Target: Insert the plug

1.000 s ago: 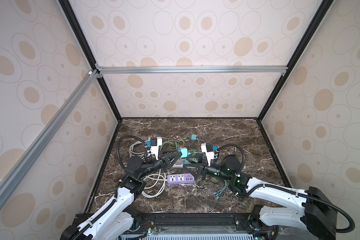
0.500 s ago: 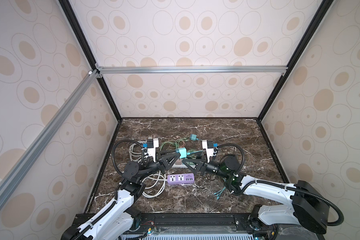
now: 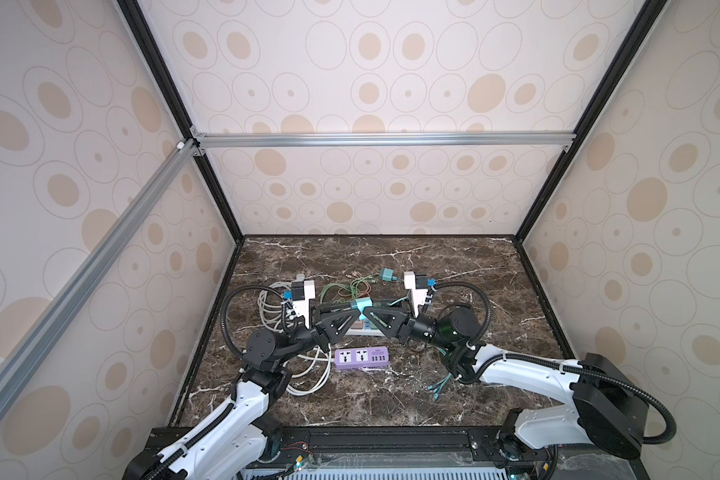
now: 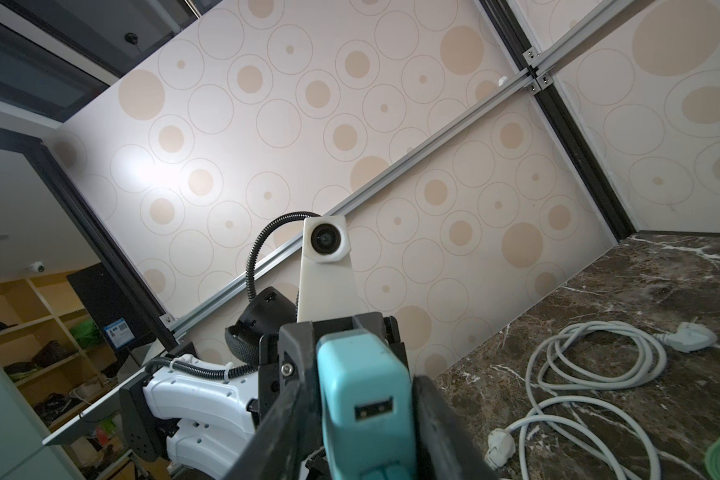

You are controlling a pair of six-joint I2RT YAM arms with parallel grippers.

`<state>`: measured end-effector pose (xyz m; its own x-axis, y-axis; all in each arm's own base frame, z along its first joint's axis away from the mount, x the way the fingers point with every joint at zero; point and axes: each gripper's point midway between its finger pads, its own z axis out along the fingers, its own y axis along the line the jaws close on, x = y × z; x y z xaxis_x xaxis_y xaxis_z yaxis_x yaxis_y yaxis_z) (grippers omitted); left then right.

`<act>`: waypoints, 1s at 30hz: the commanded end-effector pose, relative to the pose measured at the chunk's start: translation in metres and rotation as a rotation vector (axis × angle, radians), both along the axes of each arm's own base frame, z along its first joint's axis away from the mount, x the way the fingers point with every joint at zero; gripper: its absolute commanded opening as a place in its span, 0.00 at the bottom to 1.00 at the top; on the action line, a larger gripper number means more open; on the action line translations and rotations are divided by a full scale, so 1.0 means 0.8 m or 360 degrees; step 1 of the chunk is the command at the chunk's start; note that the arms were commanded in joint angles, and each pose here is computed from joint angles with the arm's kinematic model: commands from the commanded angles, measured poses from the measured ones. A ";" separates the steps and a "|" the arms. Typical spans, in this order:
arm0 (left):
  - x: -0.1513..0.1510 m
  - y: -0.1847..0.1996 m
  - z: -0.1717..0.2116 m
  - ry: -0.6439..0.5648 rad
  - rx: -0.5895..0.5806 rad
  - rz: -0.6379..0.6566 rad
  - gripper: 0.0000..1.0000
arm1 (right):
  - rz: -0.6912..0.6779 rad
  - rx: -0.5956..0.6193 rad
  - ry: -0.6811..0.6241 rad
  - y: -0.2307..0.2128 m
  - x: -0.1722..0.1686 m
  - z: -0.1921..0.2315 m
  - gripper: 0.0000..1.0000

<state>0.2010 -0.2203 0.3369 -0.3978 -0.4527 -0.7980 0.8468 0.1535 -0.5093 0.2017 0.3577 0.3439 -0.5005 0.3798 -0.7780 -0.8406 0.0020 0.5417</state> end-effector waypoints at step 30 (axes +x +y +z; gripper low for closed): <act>0.031 0.031 -0.049 0.0141 0.0436 0.0464 0.68 | -0.0290 -0.0648 -0.0222 -0.032 0.007 0.035 0.00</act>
<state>0.2163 -0.2023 0.3136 -0.3534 -0.3925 -0.8491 0.7585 0.4110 -0.5057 0.2093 0.3460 0.3630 -0.4224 0.2018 -0.8836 -0.8519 0.2446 0.4631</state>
